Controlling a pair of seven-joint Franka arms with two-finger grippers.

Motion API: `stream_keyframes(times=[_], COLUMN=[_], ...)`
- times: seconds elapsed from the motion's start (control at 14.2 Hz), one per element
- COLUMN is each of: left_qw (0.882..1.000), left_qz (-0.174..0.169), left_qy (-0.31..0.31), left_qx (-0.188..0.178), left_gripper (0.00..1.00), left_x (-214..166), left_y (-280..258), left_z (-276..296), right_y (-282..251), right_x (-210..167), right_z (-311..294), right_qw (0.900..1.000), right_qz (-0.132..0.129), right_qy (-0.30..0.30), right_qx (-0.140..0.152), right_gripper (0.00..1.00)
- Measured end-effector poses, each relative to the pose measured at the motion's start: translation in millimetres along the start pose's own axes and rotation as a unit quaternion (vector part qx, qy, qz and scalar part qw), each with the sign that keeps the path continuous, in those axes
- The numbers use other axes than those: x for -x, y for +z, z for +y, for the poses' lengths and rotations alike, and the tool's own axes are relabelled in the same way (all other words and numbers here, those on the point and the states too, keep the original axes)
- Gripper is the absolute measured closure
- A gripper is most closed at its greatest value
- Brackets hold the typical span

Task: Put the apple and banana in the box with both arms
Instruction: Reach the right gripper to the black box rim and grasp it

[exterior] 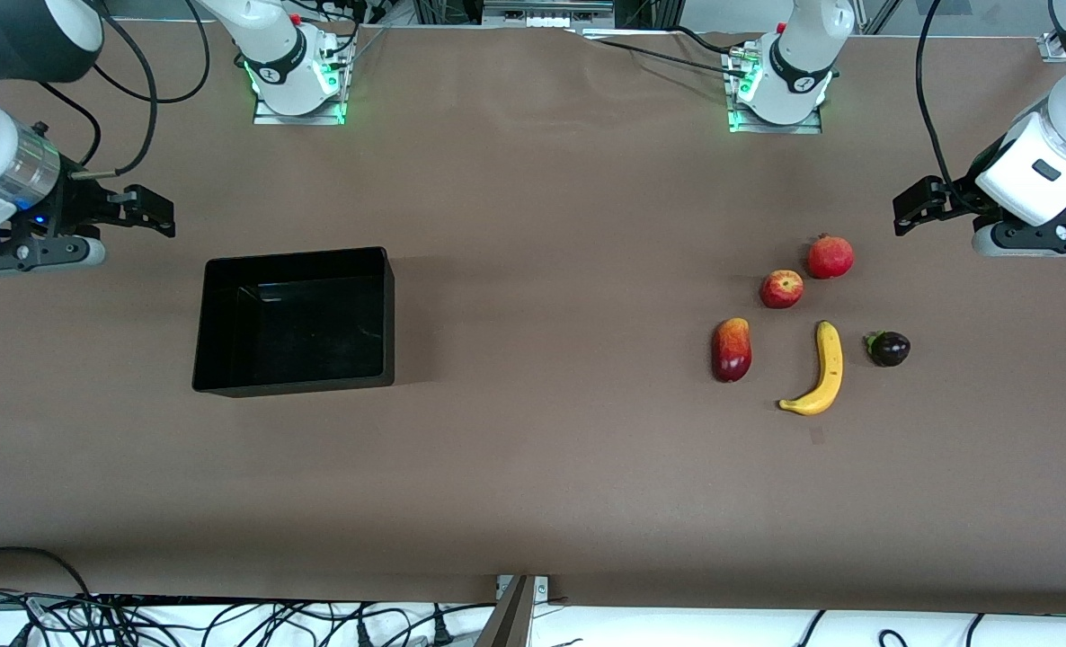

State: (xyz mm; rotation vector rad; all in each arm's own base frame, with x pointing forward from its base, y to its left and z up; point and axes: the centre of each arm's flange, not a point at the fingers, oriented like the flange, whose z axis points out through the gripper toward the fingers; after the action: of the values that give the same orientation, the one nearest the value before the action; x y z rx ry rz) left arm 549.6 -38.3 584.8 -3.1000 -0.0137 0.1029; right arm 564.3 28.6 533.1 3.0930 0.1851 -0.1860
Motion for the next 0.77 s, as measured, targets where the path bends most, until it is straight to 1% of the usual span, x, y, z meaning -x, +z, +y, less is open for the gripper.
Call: stream_keyframes(times=[0.28,0.56,0.77], left_qw=[1.000,1.000,1.000], left_qz=[-0.001,-0.001,0.002], left_qy=[-0.004,-0.006,-0.007], left_qx=[0.000,0.000,0.000], left_gripper=[0.00,0.00,0.00], left_x=[-0.3,-1.1,-1.4], left_y=[0.8,0.7,-2.6], left_z=[-0.4,-1.8,-2.0], right_y=[84.0,170.9,226.6], right_x=[-16.9,-33.1,-34.5], right_z=[16.7,42.3,59.9], right_qw=[1.000,0.999,0.999], right_qz=[0.004,-0.010,-0.006], right_qy=[0.013,0.032,0.041], right_qx=[-0.001,0.000,0.004], right_gripper=[0.00,0.00,0.00])
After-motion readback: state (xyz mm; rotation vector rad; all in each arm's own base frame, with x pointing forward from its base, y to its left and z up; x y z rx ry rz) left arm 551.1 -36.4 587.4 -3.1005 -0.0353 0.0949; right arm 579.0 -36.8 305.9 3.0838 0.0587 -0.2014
